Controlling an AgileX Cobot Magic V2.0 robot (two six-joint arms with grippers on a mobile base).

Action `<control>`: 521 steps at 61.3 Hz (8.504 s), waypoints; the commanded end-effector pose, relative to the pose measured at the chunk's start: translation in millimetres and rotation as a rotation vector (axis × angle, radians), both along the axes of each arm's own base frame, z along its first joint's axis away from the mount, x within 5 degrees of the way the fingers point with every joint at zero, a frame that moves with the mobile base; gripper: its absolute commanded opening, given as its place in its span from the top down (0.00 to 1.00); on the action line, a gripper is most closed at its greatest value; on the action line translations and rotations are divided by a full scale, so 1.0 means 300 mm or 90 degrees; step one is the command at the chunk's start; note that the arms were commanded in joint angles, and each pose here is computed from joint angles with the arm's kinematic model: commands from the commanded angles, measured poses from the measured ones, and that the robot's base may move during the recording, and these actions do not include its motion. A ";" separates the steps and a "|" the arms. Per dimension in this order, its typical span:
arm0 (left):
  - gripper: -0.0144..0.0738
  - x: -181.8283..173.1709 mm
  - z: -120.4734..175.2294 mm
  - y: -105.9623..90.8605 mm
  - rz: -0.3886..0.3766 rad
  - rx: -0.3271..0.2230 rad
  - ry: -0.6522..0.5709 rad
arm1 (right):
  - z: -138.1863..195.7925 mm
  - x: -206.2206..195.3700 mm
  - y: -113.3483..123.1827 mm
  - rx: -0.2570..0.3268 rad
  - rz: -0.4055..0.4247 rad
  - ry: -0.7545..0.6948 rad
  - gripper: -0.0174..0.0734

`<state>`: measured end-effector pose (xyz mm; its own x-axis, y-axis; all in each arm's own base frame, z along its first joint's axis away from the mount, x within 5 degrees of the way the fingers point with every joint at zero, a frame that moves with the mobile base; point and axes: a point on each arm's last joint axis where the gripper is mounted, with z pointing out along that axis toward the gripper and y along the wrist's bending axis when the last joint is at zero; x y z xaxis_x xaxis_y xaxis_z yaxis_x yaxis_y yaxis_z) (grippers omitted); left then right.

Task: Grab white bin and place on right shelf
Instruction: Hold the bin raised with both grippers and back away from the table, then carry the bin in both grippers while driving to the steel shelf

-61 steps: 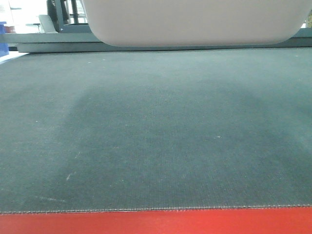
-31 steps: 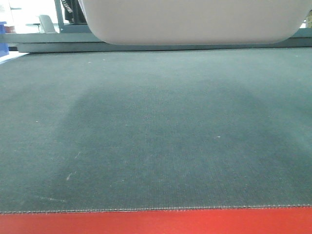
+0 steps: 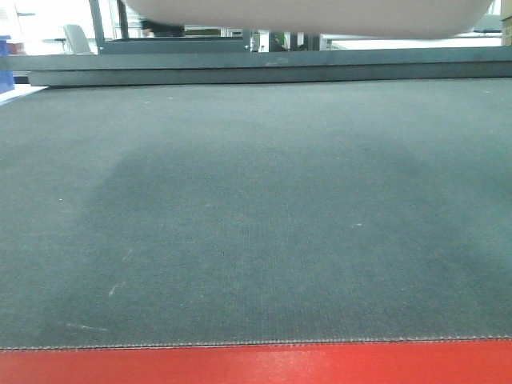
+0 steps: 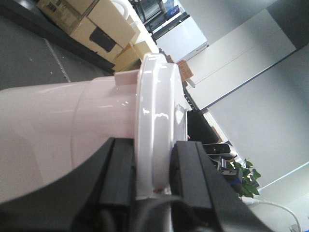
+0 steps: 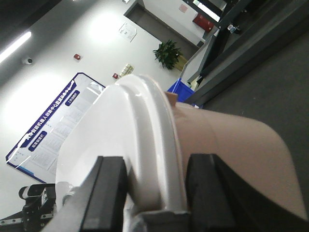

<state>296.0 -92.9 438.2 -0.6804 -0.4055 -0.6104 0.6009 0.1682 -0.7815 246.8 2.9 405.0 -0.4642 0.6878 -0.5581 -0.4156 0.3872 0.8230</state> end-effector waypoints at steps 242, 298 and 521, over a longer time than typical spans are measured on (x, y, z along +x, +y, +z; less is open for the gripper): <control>0.98 -0.151 0.124 -0.043 -0.154 -0.053 -0.098 | 0.187 -0.212 0.101 0.039 0.147 -0.173 0.68; 0.98 -0.151 0.124 -0.043 -0.154 -0.053 -0.098 | 0.187 -0.212 0.101 0.039 0.147 -0.173 0.68; 0.98 -0.150 0.123 -0.043 -0.153 -0.051 -0.097 | 0.187 -0.211 0.101 0.040 0.145 -0.172 0.68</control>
